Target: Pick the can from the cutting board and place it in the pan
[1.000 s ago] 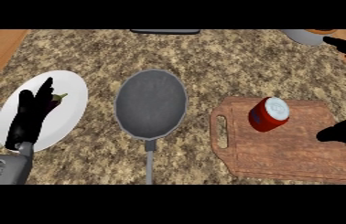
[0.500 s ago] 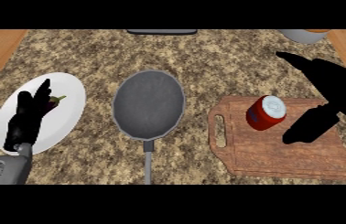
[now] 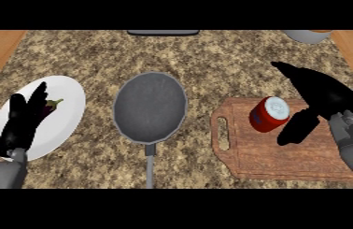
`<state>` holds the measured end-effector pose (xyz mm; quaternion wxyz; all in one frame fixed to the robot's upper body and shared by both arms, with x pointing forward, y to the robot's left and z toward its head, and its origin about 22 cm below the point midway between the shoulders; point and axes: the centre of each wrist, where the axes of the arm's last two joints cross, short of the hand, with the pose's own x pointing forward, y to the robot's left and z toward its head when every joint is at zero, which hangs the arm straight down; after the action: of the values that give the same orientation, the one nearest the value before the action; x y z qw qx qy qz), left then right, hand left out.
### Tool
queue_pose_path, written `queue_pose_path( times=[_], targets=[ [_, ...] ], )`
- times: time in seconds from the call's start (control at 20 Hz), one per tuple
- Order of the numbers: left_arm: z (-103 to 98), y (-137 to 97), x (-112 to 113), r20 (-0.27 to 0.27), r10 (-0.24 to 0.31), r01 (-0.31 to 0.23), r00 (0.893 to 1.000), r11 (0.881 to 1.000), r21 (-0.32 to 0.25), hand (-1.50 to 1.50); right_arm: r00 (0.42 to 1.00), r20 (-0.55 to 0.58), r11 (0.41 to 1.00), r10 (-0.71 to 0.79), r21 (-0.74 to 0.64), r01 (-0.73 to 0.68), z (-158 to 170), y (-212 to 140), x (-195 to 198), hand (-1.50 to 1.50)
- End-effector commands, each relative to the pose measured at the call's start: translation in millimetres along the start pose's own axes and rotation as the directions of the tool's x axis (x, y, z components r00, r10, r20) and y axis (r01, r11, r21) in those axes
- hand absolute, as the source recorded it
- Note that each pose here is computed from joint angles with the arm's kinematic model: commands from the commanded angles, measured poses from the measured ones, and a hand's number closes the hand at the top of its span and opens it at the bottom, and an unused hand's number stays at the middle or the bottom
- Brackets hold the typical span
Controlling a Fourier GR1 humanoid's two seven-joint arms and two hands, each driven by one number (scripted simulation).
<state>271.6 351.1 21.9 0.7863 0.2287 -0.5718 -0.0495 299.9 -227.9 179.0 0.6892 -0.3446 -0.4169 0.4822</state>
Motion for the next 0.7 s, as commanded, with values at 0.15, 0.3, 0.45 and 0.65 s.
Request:
queue_pose_path(
  times=[0.15, 0.3, 0.45, 0.65],
  targets=[
    [4, 4, 11, -0.019, 0.020, -0.020, 1.000, 1.000, -0.014, 0.00, 0.998, -0.041, 0.999, 0.047, 0.023, -0.046, 0, 0, 16, -1.50],
    [-2, 13, -10, -0.047, 0.012, -0.012, 0.999, 1.000, -0.012, 0.00, 0.997, -0.042, 0.997, 0.065, 0.052, -0.063, -3, 21, -8, -1.50],
    [-10, 3, -7, -0.036, 0.004, -0.004, 0.999, 1.000, 0.004, 0.00, 0.999, -0.028, 0.998, 0.026, 0.052, -0.024, -12, 25, -15, -1.50],
    [11, -1, 2, -0.022, 0.016, -0.016, 1.000, 1.000, 0.001, 0.00, 0.997, -0.053, 0.996, 0.056, 0.072, -0.052, -29, 40, -10, -1.50]
  ],
)
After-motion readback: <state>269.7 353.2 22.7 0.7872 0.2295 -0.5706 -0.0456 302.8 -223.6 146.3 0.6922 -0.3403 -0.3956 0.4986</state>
